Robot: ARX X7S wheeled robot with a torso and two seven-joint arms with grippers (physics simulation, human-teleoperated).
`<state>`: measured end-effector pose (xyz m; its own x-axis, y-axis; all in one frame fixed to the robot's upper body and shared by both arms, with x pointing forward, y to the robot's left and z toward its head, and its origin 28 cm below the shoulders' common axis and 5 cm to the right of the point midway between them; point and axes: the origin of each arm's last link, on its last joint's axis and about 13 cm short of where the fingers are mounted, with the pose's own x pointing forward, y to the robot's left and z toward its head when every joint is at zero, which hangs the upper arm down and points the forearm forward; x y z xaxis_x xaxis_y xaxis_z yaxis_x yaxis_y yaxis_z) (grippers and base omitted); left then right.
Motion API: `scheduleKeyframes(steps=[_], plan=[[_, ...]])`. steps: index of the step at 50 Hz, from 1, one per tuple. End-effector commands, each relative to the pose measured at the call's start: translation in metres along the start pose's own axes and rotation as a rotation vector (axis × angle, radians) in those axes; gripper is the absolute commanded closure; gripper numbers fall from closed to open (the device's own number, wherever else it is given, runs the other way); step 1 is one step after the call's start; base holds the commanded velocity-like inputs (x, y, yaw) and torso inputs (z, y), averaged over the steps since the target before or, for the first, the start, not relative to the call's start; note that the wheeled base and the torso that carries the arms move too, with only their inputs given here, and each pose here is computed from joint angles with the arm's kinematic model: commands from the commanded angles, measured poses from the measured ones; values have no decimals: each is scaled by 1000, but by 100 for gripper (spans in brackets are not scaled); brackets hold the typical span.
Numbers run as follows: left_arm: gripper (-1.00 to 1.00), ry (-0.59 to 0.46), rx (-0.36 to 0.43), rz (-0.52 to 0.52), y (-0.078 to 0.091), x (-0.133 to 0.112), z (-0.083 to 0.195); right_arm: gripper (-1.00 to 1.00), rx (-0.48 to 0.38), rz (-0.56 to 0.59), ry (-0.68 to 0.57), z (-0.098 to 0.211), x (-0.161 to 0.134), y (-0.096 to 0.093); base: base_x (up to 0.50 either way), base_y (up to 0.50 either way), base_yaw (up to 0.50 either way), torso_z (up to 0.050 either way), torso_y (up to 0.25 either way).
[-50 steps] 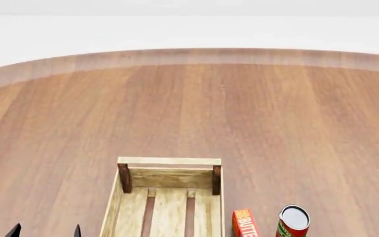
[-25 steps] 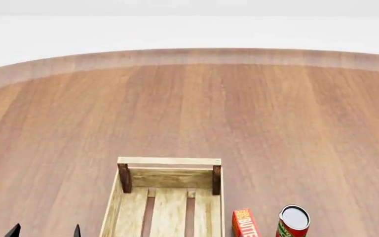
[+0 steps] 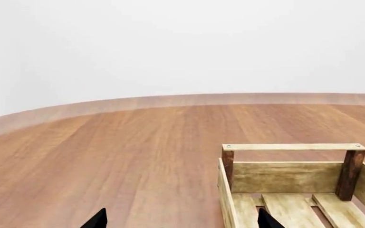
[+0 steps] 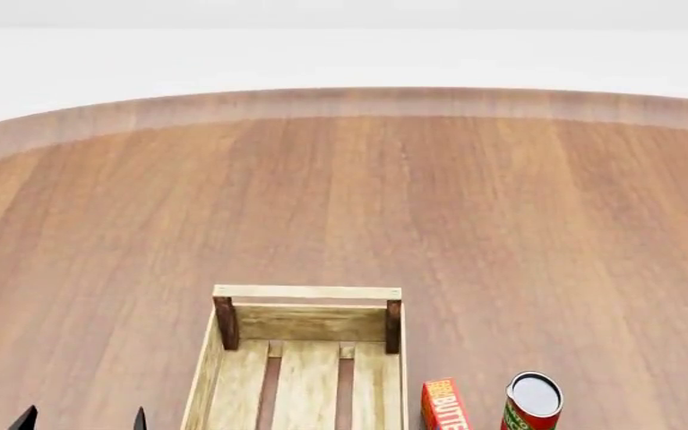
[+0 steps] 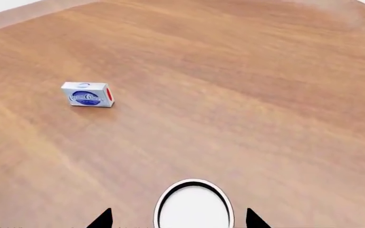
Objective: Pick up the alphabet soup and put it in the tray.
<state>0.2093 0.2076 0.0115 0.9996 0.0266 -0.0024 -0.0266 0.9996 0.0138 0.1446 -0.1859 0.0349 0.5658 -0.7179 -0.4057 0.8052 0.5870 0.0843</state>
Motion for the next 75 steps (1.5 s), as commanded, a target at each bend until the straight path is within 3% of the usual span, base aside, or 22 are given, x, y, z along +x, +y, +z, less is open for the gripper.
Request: scheduleKeyframes(steps=[1,57,58,67,75], plan=[[-100,0,0,1,0,0,0,-100,-20,-16,18,-8,11,1,0,0,0,0,0],[-100,1,2,5,0,0,-1,-100,-84,-53,88,-39,35,1,0,0,0,0,0],[-100,1,2,5,0,0,-1,100,-84,-54,88,-39,35,1,0,0,0,0,0],[-100,2,3,5,0,0,-1,100,-82,-22,50,-28,28,5,0,0,0,0,0],[-100,2,4,5,0,0,-1,100,-80,80,-28,-3,9,16,0,0,0,0,1]])
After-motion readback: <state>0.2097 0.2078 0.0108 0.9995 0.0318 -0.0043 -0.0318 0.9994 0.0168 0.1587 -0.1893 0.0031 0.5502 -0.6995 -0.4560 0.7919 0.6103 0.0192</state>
